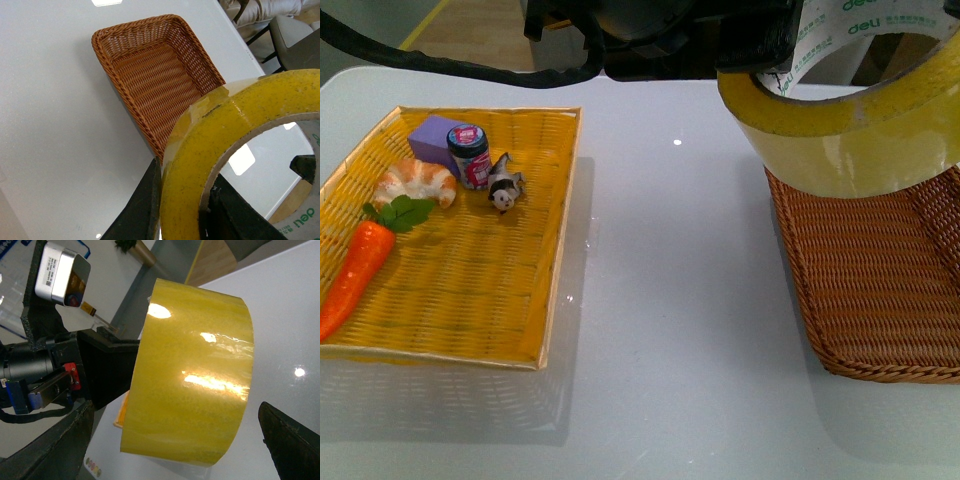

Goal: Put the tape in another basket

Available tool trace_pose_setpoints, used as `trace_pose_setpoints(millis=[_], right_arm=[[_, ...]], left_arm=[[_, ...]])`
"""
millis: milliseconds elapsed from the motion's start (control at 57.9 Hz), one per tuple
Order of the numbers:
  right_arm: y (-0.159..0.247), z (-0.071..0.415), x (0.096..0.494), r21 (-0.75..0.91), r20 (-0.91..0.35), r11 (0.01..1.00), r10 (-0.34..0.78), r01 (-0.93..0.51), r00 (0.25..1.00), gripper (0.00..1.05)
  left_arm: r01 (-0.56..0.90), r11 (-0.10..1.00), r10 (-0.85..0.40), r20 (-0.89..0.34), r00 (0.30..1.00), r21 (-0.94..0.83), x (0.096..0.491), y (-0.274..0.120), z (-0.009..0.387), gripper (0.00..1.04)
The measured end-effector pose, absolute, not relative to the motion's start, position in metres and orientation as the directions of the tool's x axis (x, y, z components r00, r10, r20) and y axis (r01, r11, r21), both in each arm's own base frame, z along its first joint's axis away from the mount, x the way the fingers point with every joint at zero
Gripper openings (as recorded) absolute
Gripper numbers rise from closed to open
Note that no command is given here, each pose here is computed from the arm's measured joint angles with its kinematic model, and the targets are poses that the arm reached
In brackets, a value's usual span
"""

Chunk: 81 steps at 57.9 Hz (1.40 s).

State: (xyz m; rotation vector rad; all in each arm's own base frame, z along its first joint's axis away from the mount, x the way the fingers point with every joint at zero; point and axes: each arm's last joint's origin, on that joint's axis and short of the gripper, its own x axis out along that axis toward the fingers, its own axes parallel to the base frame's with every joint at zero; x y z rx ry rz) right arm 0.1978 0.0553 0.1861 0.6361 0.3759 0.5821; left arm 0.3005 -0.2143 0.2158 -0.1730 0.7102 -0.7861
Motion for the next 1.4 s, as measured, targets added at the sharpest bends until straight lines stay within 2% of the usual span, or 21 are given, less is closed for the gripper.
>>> trace_pose_setpoints(millis=[277, 467, 622, 743, 1331, 1348, 1400], right_arm=[[0.058, 0.186, 0.205, 0.637, -0.162, 0.663, 0.613, -0.393, 0.773, 0.96], [0.06, 0.187, 0.207, 0.629, -0.162, 0.666, 0.617, -0.402, 0.77, 0.91], [0.062, 0.185, 0.208, 0.628, -0.171, 0.666, 0.622, -0.402, 0.764, 0.59], [0.063, 0.185, 0.209, 0.633, -0.17, 0.663, 0.623, -0.4, 0.764, 0.49], [0.063, 0.186, 0.209, 0.646, -0.169, 0.655, 0.624, -0.393, 0.763, 0.48], [0.063, 0.186, 0.209, 0.646, -0.169, 0.654, 0.625, -0.393, 0.762, 0.48], [0.063, 0.185, 0.209, 0.643, -0.17, 0.657, 0.623, -0.394, 0.763, 0.48]], left_arm=[[0.588, 0.706, -0.699, -0.52, 0.491, -0.394, 0.301, -0.214, 0.216, 0.16], [0.59, 0.704, -0.701, -0.519, 0.488, -0.396, 0.3, -0.214, 0.216, 0.16], [0.59, 0.703, -0.702, -0.52, 0.488, -0.396, 0.3, -0.214, 0.216, 0.16], [0.599, 0.699, -0.705, -0.519, 0.484, -0.391, 0.301, -0.214, 0.215, 0.15], [0.599, 0.7, -0.702, -0.527, 0.479, -0.388, 0.301, -0.213, 0.215, 0.15], [0.598, 0.701, -0.702, -0.527, 0.479, -0.389, 0.301, -0.213, 0.215, 0.15], [0.595, 0.702, -0.702, -0.527, 0.479, -0.393, 0.301, -0.212, 0.215, 0.26]])
